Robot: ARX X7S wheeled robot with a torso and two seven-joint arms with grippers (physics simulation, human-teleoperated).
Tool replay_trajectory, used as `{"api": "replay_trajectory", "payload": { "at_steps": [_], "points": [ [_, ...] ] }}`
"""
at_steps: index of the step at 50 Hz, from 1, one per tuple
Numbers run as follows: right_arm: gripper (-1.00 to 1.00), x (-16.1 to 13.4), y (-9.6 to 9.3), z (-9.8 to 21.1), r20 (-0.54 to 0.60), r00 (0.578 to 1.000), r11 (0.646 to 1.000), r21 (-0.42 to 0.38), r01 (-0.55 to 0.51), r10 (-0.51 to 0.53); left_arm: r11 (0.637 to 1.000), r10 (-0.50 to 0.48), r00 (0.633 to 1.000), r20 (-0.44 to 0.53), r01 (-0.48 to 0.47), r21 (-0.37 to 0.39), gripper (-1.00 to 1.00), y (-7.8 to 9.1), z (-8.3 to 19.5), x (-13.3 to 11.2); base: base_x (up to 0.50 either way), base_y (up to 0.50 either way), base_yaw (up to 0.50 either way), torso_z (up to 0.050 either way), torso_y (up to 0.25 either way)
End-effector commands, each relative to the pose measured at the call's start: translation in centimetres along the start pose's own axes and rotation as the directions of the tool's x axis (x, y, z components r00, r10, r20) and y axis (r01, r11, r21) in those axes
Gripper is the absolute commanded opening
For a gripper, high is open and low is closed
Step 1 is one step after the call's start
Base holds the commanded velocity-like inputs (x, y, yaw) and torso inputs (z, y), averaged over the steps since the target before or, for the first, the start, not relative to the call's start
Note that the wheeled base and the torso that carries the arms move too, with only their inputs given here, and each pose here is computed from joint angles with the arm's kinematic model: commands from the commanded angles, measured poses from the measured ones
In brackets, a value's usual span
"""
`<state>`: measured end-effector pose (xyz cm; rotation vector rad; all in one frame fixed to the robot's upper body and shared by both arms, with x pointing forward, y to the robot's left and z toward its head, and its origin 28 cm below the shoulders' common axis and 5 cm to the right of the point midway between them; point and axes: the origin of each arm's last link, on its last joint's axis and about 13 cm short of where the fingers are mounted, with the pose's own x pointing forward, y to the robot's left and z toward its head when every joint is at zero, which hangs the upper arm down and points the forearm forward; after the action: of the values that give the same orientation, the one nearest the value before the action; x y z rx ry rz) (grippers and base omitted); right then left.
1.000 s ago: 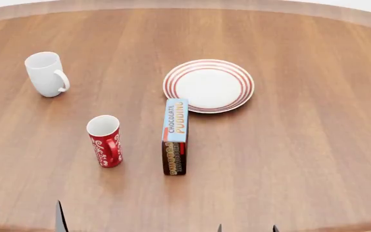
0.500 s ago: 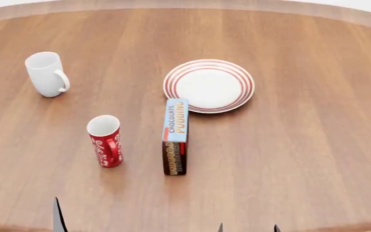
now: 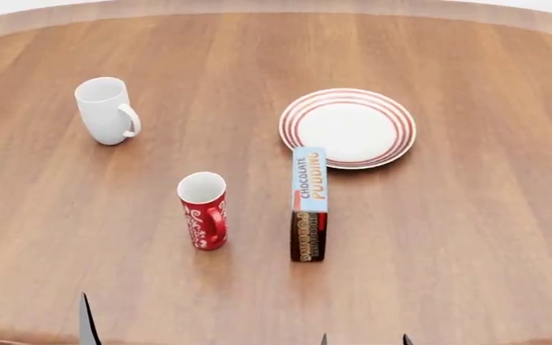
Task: Pick up the red mug and put it on the plate
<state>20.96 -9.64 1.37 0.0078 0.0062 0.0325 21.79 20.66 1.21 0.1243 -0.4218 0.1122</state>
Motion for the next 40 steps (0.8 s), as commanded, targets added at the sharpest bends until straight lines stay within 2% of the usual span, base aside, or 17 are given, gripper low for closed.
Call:
{"api": "replay_trajectory", "payload": {
  "at_steps": [1,40],
  "points": [
    [1.00,0.01,0.03,-0.03,-0.005,1.000,1.000,-0.007,-0.002,0.002,1.000,-0.001,1.000,-0.001,0.001,-0.003,1.00,0.00,0.00,0.00,0.00,0.21,0.00,0.000,0.000],
    [1.00,0.03,0.04,-0.06,-0.016,1.000,1.000,-0.015,-0.014,0.013,1.000,0.001,1.000,-0.009,-0.001,-0.009,1.00,-0.01,0.00,-0.02,0.00,0.21,0.00,0.000,0.000]
  ]
}}
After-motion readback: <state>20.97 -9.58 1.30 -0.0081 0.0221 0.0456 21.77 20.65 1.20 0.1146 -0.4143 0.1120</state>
